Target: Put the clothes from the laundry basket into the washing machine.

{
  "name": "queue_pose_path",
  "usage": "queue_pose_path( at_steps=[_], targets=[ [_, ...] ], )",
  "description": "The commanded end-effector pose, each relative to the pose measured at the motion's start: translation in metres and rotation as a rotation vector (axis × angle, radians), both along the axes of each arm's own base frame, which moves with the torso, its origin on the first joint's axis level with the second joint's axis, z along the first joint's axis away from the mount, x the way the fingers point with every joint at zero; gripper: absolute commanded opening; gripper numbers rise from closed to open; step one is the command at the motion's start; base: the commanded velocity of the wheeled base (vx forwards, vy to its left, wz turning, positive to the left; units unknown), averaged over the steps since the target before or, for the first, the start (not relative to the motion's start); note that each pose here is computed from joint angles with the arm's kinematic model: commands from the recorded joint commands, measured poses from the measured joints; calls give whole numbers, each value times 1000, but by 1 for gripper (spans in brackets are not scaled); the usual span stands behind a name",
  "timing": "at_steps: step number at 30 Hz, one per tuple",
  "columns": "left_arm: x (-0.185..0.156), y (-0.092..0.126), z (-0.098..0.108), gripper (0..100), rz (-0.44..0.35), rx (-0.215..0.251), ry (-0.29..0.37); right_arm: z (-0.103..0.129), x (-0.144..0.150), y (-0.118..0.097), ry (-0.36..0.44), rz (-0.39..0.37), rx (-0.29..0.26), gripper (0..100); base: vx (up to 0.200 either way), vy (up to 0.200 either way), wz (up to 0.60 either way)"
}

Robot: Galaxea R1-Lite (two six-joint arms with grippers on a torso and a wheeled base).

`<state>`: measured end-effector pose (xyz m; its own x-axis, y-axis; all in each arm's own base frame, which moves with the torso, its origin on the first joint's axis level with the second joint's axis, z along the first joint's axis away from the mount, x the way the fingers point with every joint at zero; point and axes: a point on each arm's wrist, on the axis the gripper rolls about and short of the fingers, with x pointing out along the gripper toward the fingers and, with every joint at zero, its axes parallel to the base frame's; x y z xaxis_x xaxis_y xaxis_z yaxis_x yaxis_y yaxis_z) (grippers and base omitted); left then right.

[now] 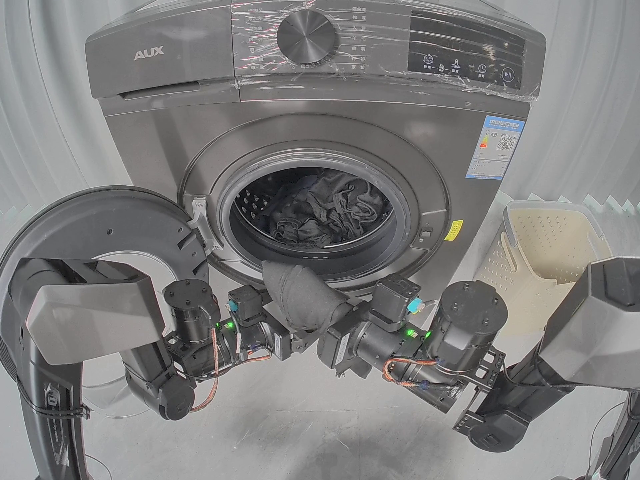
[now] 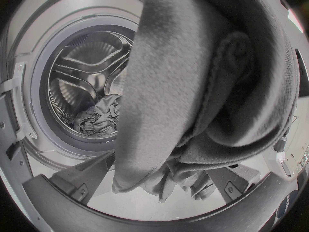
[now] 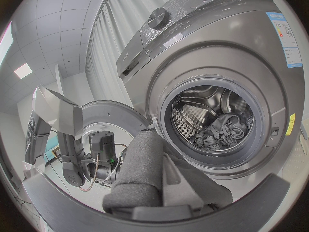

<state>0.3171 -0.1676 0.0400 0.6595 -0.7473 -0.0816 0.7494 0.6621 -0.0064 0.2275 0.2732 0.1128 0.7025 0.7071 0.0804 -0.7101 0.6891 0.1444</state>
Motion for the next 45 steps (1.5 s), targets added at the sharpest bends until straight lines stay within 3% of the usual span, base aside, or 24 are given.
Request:
queue_pose_path(
  at_steps=[1,9,10,16,22,35,36,42,45],
  targets=[
    [1,-8,-6,100,-19,3,7,-1,-1,2,2,6,0,0,0,0,0],
    [9,-10,-2,100,3,-19,-17,-3,-1,1,10,5,-2,0,0,0,0],
    [9,-11,-1,0,4,-21,-19,-3,-1,1,10,5,-2,0,0,0,0],
    [8,-10,6,0,18,-43,-21,-4,8,-6,18,-29,0,0,0,0,0],
    [-3,-1,28,0,25,-72,-36,-5,16,-15,23,-62,2,0,0,0,0],
    [-13,6,42,0,63,-88,-47,-12,7,-16,51,-45,-26,0,0,0,0],
    [-13,6,42,0,63,-88,-47,-12,7,-16,51,-45,-26,100,0,0,0],
    [-20,8,47,0,60,-95,-43,-7,3,-18,46,-42,-16,100,0,0,0],
    [-21,10,55,0,63,-112,-55,-13,-4,-26,68,-41,-50,100,0,0,0]
  ],
)
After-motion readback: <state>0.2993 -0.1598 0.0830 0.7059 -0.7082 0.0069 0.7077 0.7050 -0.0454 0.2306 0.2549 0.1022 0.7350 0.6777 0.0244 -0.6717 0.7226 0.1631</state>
